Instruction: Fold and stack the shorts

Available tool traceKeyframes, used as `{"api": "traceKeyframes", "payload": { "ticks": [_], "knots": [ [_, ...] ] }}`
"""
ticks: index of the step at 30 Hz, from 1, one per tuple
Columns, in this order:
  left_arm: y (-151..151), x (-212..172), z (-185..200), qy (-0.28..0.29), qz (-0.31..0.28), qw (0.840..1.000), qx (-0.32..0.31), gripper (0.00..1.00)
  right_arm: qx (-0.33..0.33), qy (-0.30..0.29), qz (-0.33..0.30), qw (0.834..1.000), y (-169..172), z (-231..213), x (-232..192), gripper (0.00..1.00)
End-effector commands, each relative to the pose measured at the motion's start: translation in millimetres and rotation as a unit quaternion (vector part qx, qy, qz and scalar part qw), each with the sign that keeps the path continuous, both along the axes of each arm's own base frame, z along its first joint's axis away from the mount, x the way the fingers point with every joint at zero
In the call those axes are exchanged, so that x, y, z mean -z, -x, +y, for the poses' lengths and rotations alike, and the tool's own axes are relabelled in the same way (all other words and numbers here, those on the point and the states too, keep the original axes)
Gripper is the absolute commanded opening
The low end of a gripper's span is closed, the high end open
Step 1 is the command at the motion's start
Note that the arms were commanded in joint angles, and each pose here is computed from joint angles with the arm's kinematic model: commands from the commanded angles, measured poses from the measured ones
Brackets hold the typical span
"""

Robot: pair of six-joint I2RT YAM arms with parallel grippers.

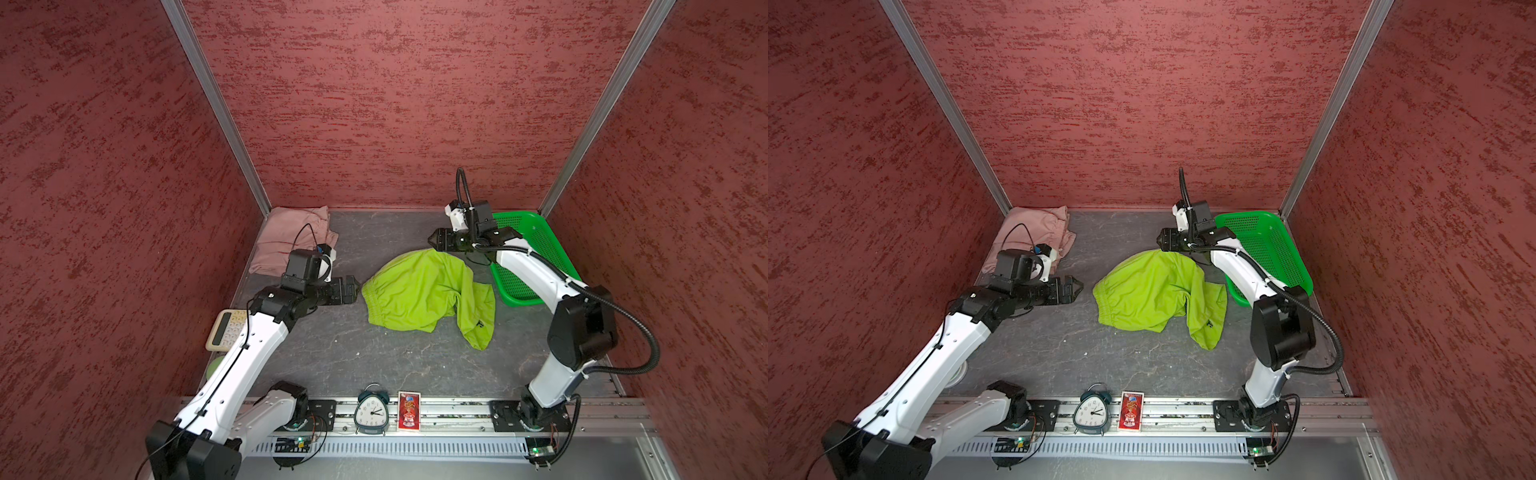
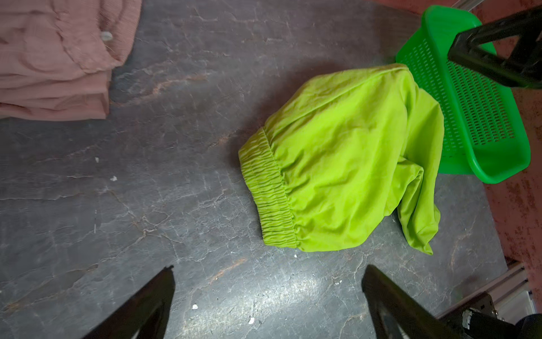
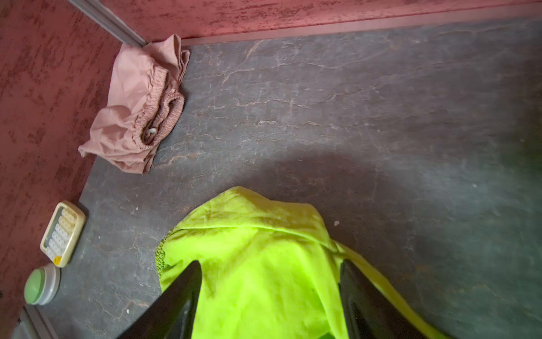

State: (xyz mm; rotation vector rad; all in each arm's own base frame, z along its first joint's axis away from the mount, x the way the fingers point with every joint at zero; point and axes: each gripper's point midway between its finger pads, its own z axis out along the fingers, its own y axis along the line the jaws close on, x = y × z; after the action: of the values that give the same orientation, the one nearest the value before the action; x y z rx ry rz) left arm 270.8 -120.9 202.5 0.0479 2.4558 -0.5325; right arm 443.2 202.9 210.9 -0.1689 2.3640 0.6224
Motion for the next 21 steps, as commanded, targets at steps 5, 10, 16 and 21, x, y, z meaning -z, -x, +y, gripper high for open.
{"api": "traceKeyframes", "payload": {
  "ticks": [5, 10, 16, 21],
  "knots": [
    [0, 28, -32, 0.025, 0.019, 0.999, 0.039, 0.99, 0.122, 0.098, 0.057, 0.986, 74, -80, 22, 0.84],
    [14, 77, -34, 0.021, 0.101, 0.994, 0.027, 0.99, 0.174, 0.096, 0.124, 0.972, 147, -110, 50, 0.85],
    [17, 92, -55, 0.083, 0.102, 0.990, 0.047, 0.99, 0.249, 0.111, 0.164, 0.948, 187, -156, 81, 0.87],
    [22, 108, -61, 0.073, 0.113, 0.989, 0.058, 0.99, 0.284, 0.069, 0.151, 0.944, 179, -177, 90, 0.87]
  ]
}}
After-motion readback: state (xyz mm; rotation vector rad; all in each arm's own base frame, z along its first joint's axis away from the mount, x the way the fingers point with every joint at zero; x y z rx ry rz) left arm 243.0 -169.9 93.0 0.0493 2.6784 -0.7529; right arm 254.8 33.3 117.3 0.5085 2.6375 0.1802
